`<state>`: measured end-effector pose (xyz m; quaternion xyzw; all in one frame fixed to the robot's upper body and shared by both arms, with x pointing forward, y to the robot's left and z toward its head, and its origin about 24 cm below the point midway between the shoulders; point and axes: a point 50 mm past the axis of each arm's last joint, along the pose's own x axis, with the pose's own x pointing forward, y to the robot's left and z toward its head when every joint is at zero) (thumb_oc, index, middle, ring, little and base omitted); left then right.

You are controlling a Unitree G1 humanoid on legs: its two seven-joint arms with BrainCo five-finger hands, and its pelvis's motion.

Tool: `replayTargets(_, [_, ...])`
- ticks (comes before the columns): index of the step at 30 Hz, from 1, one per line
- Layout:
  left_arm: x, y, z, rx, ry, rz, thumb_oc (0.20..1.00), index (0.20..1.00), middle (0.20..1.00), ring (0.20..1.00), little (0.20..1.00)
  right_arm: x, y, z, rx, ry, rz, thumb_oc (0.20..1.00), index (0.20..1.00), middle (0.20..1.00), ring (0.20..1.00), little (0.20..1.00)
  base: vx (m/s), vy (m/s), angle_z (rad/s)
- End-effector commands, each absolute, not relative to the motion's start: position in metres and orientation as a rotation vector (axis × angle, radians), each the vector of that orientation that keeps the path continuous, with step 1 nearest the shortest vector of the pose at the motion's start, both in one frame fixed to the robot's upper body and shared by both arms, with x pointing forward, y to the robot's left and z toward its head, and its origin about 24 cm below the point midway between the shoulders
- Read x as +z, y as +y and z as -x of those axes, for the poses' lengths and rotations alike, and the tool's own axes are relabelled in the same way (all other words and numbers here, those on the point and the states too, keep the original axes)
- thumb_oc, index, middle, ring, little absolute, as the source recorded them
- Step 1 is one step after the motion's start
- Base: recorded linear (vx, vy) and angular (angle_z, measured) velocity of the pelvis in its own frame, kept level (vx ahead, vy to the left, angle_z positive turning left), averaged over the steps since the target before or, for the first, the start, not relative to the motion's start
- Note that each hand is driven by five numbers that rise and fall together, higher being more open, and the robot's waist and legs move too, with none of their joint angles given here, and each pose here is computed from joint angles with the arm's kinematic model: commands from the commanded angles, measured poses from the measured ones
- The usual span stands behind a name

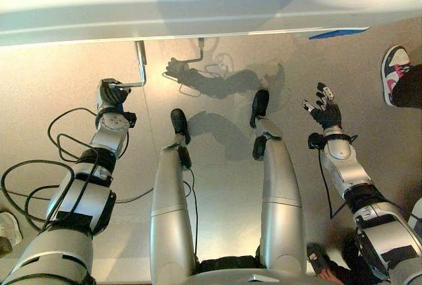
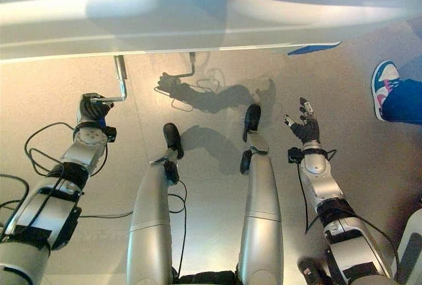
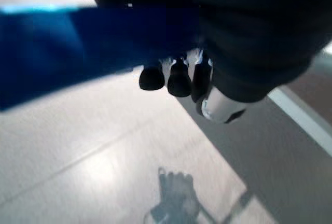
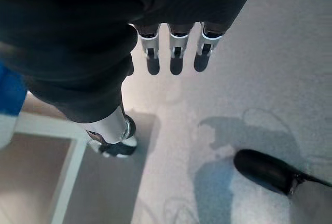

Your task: Raise the hospital bed

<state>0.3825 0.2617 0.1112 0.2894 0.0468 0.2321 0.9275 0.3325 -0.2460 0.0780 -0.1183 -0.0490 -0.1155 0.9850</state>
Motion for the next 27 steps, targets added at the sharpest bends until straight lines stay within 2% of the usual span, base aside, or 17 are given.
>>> replayTargets(1, [0.100,0.255,-0.382,0.431,0.122,-0.618,0.200,0.200,0.200,0.200,0.200,0.080,-0.240,-0.323,-0.209,-0.159,0.195,1.000,1.000,1.000,1.000,1.000,0.02,-0.047,-0.10])
replayTargets(2, [0.099,0.234,-0.388,0.370,0.122,-0.637,0.200,0.200,0.200,0.200,0.200,0.081,-0.236,-0.323,-0.201,-0.171,0.177,1.000,1.000,1.000,1.000,1.000,0.02,-0.052,-0.05])
replayTargets(8, [0.087,0.169,-0.395,0.170,0.123,-0.612,0.200,0.200,0.200,0.200,0.200,0.078,-0.226,-0.323,-0.188,-0.168,0.131,1.000,1.000,1.000,1.000,1.000,0.01,-0.051,-0.01])
replayTargets(15, [0.081,0.119,-0.394,0.060,0.128,-0.524,0.200,0.200,0.200,0.200,0.200,0.089,-0.218,-0.327,-0.191,-0.214,0.082,1.000,1.000,1.000,1.000,1.000,0.00,-0.021,0.02])
replayTargets(19, [0.081,0.089,-0.391,-0.024,0.126,-0.367,0.200,0.200,0.200,0.200,0.200,0.096,-0.216,-0.329,-0.214,-0.244,0.044,1.000,1.000,1.000,1.000,1.000,0.00,-0.011,0.02])
replayTargets(20, [0.089,0.068,-0.388,-0.083,0.091,-0.239,0.200,0.200,0.200,0.200,0.200,0.098,-0.219,-0.330,-0.233,-0.248,0.037,1.000,1.000,1.000,1.000,1.000,0.00,0.000,0.00])
replayTargets(21, [0.089,0.068,-0.388,-0.083,0.091,-0.239,0.200,0.200,0.200,0.200,0.200,0.098,-0.219,-0.330,-0.233,-0.248,0.037,1.000,1.000,1.000,1.000,1.000,0.00,0.000,-0.03])
replayTargets(23, [0.099,0.039,-0.381,-0.175,0.051,-0.099,0.200,0.200,0.200,0.200,0.200,0.100,-0.222,-0.332,-0.269,-0.252,0.031,1.000,1.000,1.000,1.000,1.000,0.00,0.002,-0.02])
replayTargets(27, [0.118,0.009,-0.370,-0.301,-0.004,0.095,0.200,0.200,0.200,0.200,0.200,0.102,-0.225,-0.334,-0.306,-0.255,0.018,1.000,1.000,1.000,1.000,1.000,0.00,0.000,0.00])
